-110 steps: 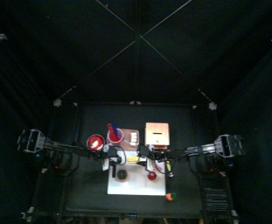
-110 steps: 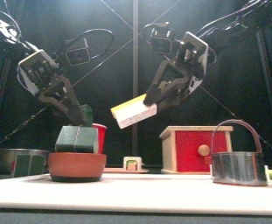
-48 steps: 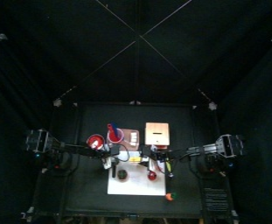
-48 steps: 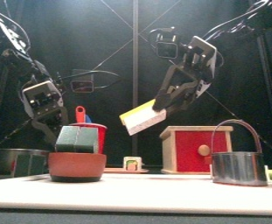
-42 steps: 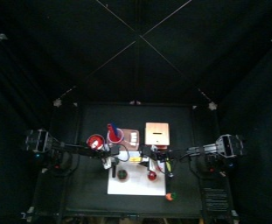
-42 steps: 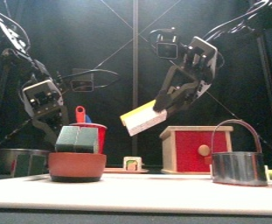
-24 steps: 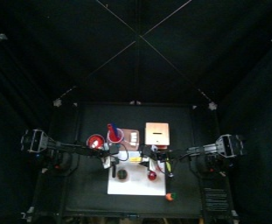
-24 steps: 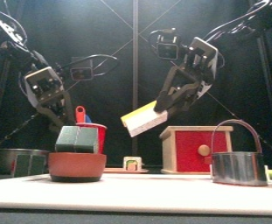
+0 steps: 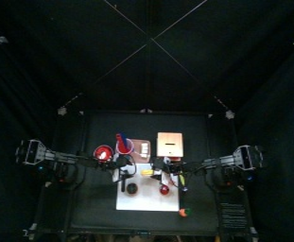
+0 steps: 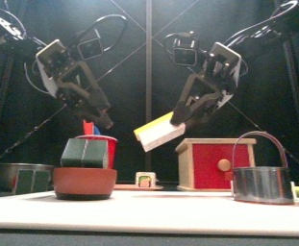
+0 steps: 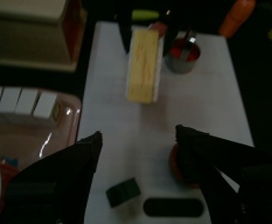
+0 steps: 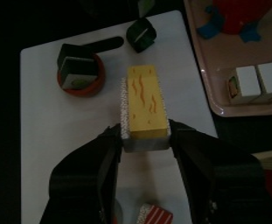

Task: Pull apart the egg and rice

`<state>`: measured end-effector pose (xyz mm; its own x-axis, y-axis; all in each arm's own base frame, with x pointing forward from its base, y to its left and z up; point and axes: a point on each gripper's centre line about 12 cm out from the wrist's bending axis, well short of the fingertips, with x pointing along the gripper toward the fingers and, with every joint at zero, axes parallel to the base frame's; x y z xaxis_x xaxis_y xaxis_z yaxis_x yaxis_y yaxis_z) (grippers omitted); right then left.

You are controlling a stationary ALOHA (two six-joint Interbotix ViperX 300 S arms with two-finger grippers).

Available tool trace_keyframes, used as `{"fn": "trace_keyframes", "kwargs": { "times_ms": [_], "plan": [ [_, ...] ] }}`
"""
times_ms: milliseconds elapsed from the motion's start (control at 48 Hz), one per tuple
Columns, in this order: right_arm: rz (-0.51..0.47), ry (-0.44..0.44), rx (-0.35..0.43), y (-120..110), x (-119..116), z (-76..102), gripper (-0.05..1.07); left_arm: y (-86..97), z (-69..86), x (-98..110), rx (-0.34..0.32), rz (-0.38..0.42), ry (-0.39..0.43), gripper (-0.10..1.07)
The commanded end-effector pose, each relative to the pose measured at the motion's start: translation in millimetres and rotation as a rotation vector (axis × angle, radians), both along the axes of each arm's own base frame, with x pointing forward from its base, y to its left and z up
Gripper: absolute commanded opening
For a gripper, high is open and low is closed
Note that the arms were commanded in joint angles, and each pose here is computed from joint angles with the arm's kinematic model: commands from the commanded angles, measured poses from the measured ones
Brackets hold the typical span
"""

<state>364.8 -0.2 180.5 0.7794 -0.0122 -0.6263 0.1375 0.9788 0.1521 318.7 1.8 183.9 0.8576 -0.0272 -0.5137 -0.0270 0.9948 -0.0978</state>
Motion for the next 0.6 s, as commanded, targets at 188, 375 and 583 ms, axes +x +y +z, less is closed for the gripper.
{"fn": "trace_keyframes", "kwargs": {
  "times_ms": [188, 375, 583],
  "plan": [
    [0.031, -0.11, -0.022, 2, 9, 30.6, 0.6, 3.6, 7.3, 27, -0.015, -0.025, -0.127, 1.0],
    [0.038, -0.116, -0.029, 3, 9, 32.4, 0.6, 5.0, 1.2, 42, 0.002, -0.04, -0.114, 1.0],
    [0.038, -0.116, -0.029, 3, 9, 32.4, 0.6, 8.2, -4.2, 55, 0.006, -0.037, -0.103, 0.99]
  ]
}}
